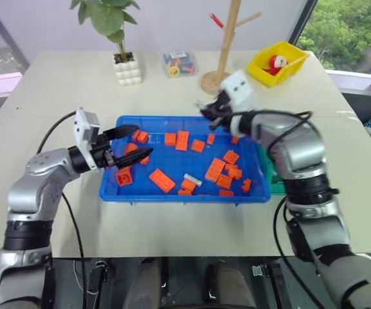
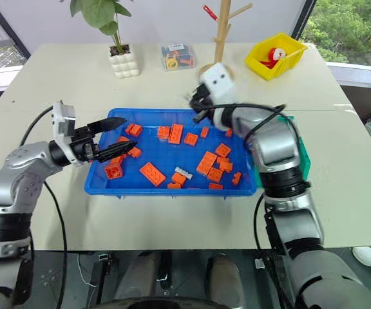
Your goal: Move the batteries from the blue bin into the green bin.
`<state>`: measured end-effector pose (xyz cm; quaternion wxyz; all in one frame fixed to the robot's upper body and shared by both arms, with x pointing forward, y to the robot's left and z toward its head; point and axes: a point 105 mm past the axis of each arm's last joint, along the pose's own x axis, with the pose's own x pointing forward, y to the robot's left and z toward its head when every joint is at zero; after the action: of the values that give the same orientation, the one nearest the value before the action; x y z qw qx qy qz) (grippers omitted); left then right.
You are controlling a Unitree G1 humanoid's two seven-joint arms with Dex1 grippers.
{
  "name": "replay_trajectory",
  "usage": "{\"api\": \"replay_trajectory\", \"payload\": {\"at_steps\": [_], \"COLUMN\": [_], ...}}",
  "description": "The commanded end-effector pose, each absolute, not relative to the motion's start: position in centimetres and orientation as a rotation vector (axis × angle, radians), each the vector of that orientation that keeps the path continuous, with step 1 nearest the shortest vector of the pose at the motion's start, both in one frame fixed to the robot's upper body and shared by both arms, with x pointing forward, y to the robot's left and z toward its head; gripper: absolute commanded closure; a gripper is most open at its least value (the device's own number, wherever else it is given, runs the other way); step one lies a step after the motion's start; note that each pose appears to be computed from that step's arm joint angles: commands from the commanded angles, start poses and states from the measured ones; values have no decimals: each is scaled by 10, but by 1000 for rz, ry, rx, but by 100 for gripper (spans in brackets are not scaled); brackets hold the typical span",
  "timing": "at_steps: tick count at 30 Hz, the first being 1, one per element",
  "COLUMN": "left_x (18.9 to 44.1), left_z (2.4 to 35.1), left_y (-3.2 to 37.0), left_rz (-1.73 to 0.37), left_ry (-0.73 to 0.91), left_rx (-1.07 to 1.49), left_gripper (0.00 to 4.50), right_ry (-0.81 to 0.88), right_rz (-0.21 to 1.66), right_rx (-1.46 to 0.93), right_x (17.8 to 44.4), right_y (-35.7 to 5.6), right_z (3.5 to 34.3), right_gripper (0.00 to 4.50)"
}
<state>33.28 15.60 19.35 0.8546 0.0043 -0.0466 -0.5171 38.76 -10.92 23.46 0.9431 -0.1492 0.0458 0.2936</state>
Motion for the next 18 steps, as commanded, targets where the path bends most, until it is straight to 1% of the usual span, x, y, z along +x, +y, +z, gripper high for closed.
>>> {"api": "replay_trajectory", "payload": {"at_steps": [1, 5, 9, 14, 18], "left_x": [345, 358, 363, 361, 360], "left_z": [199, 200, 201, 203, 206], "left_y": [146, 130, 118, 110, 109], "left_rz": [-1136, -1198, -1255, -1318, -1329], "left_ry": [-142, -158, -166, -170, -185], "left_rx": [35, 36, 35, 46, 88], "left_gripper": [0, 0, 0, 0, 0], "right_ry": [50, 74, 108, 146, 185], "right_rz": [505, 377, 258, 209, 217], "right_rx": [-303, -302, -304, -305, -284], "right_x": [376, 361, 343, 327, 316], "right_y": [-136, -174, -209, -222, -219], "right_z": [253, 255, 252, 246, 235], "right_gripper": [441, 441, 441, 441, 441]}}
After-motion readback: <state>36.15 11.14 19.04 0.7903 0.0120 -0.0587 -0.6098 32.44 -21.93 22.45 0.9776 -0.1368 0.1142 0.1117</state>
